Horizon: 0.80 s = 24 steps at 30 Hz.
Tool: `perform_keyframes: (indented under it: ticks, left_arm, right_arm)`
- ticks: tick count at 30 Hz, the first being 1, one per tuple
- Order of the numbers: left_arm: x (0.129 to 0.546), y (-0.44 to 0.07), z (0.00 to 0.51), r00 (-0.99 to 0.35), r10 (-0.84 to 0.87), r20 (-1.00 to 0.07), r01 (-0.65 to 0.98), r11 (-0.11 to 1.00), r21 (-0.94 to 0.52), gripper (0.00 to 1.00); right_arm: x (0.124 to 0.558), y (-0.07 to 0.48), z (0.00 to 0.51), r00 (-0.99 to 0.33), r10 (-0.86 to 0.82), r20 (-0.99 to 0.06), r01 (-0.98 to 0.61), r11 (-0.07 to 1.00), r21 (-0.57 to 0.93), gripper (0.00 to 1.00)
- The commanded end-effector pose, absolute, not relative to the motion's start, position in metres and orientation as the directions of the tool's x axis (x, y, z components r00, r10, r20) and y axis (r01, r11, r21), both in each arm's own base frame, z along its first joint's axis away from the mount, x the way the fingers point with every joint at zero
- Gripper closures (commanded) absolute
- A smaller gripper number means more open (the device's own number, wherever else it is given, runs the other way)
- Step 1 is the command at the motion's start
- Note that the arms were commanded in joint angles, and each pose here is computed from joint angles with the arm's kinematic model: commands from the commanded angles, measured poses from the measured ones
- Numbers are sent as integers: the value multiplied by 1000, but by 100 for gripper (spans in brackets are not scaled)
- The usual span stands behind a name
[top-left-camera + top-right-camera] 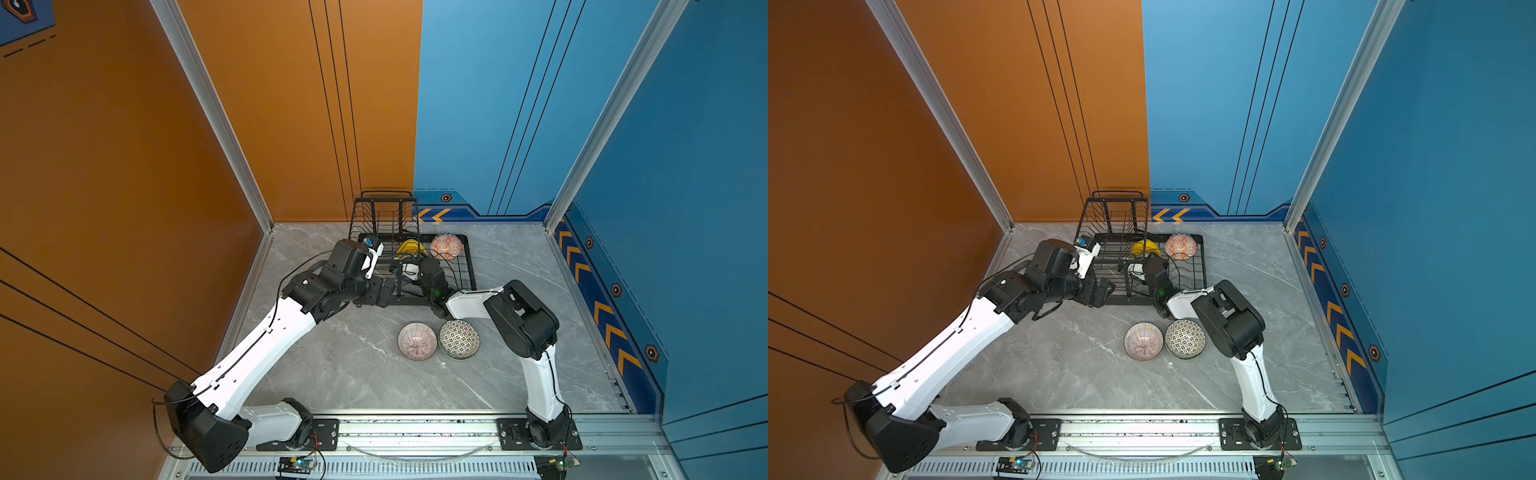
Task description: Load the bowls into the dish rack
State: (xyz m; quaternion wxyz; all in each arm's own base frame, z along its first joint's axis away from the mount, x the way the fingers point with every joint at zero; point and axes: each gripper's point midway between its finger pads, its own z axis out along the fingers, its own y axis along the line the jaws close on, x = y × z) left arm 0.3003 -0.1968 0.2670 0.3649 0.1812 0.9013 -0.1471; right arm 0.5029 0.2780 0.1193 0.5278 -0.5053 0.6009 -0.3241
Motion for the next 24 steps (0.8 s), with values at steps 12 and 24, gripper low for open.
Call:
perform_keyframes:
  ticks: [12, 24]
  left_arm:
    - [305, -193, 266, -668, 207, -715, 424, 895, -136, 2]
    - [307, -190, 269, -657, 218, -721, 429, 895, -121, 2]
  right_arm:
    - [487, 261, 175, 72, -901, -428, -307, 388, -869, 2]
    - [456, 221, 179, 4, -937, -348, -352, 324, -878, 0]
